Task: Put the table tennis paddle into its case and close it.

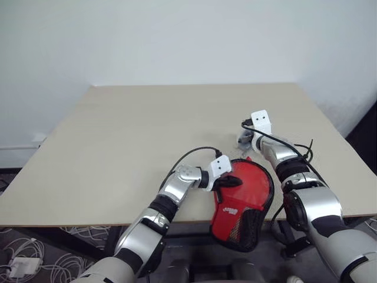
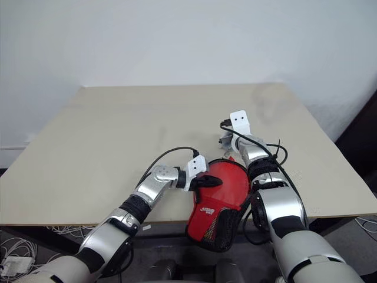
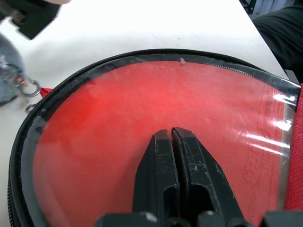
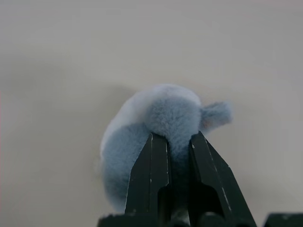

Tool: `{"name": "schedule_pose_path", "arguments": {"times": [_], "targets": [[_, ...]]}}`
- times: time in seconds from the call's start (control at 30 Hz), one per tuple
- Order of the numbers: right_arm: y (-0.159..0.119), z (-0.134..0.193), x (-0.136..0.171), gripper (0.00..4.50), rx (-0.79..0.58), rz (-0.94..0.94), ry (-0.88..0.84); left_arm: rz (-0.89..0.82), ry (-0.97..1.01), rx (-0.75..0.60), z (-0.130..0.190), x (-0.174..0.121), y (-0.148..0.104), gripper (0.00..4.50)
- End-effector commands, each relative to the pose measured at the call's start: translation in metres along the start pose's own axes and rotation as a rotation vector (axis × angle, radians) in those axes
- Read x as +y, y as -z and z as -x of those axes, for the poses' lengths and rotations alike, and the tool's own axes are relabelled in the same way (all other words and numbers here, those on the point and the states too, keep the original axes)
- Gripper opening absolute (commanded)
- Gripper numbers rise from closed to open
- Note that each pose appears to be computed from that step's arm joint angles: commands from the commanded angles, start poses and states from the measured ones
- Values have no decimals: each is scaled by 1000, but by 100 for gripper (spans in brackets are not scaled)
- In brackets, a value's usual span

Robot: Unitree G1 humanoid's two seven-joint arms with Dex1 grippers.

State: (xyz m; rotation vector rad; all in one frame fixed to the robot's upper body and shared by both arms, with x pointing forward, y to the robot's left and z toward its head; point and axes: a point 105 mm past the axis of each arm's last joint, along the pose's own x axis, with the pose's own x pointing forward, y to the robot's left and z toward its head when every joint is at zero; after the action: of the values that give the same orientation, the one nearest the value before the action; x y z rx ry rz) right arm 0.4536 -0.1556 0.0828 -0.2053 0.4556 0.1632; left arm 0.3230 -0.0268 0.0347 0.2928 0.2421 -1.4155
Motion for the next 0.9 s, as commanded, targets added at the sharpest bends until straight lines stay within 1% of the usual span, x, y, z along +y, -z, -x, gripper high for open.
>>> {"name": "schedule_pose_path", "arguments": {"times": [0.03,0.27,0.37,0.53,0.67,0.77,0.9], "targets": [[-24,13,-34,2,-79,-5,94,112,65,144,-3,-25,50,0],[-11,29,-62,2,-54,3,154,142,79,153,-3,-28,55,0],[-5,40,-80,2,-49,9,191,157,83,162,-1,-29,56,0],[9,59,-100,2,-35,11,258,165,98,163,-2,-31,56,0],[26,77,-108,2,-2,7,299,166,105,163,-1,-32,56,0],[38,96,-116,2,26,4,335,165,114,168,-1,-33,57,0],[47,116,-123,2,51,-7,370,164,121,172,0,-33,57,0]]}}
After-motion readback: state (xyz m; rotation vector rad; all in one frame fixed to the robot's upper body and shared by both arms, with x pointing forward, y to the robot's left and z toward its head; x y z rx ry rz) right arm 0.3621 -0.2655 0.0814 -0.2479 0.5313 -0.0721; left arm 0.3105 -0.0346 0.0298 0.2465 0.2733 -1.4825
